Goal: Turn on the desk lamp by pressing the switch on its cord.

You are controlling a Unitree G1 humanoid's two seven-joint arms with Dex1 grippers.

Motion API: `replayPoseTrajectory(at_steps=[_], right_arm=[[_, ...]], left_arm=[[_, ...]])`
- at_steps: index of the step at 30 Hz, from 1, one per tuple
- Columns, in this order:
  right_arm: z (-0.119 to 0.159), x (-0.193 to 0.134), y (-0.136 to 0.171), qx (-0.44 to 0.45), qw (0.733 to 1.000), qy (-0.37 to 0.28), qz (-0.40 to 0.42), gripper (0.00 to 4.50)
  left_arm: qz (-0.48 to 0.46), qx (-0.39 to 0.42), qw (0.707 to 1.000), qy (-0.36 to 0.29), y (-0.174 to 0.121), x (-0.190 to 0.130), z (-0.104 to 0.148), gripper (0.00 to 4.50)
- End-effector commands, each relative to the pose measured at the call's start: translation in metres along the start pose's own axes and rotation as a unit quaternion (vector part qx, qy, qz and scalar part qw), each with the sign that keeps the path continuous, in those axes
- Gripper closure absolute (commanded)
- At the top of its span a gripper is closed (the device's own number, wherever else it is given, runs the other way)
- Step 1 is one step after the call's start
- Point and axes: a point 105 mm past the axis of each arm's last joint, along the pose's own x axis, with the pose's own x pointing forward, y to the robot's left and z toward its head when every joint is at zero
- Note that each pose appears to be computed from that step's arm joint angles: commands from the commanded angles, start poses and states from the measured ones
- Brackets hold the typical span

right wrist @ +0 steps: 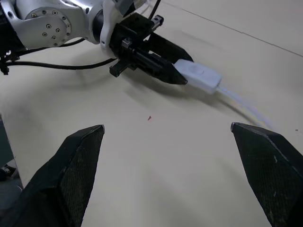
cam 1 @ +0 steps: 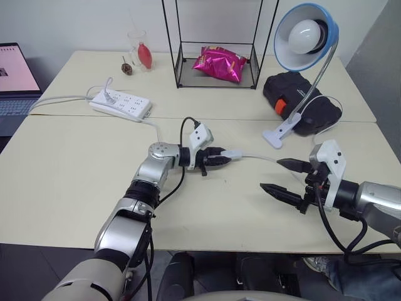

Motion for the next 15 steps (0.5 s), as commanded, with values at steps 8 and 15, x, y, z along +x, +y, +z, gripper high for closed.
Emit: replayPoseTrajectory(at_steps=[8,15], right_arm=[[0.005,0.031,0.020,0.306,0.939,-0.158,-0.018,0.00],[0.022,0.071,0.010,0.441,0.870,-0.220,-0.013,0.00]], left_arm=[[0.050,0.077,0.989,-0.112,-0.014,-0.019,0.056,3.40],[0.046,0.071,0.989,-0.118,-0.020,-0.020,0.062,3.40]])
